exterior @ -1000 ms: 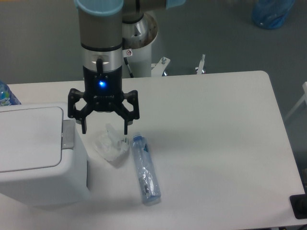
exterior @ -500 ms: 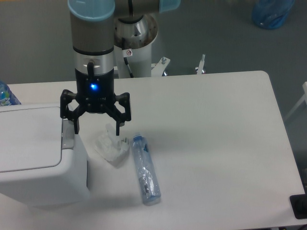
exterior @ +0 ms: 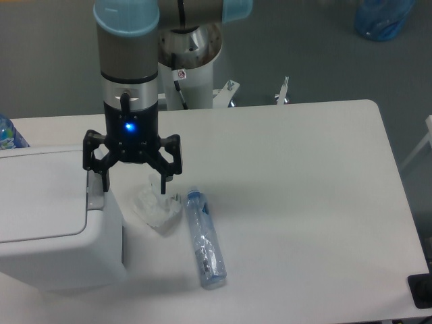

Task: Open the trash can
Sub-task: 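Position the gripper fingers at the lid edge of the trash can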

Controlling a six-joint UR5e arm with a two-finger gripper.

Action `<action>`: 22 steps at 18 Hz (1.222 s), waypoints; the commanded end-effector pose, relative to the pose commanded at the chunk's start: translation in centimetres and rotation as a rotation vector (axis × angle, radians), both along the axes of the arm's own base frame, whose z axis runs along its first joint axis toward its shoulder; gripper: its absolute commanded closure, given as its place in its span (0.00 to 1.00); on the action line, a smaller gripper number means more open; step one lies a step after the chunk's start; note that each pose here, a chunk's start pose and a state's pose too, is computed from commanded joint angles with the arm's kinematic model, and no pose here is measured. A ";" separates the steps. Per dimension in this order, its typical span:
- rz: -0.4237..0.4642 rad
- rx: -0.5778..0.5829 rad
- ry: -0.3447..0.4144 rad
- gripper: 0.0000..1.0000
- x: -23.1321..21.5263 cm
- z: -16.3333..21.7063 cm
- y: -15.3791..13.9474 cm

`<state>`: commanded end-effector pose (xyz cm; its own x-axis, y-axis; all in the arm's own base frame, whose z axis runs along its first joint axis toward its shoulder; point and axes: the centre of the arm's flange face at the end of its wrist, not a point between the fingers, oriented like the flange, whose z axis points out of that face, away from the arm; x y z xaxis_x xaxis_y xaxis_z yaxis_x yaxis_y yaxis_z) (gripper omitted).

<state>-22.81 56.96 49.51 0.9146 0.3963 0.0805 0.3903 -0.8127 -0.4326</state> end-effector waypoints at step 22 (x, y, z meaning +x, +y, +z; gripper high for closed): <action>-0.001 -0.010 -0.005 0.00 -0.1 -0.6 0.3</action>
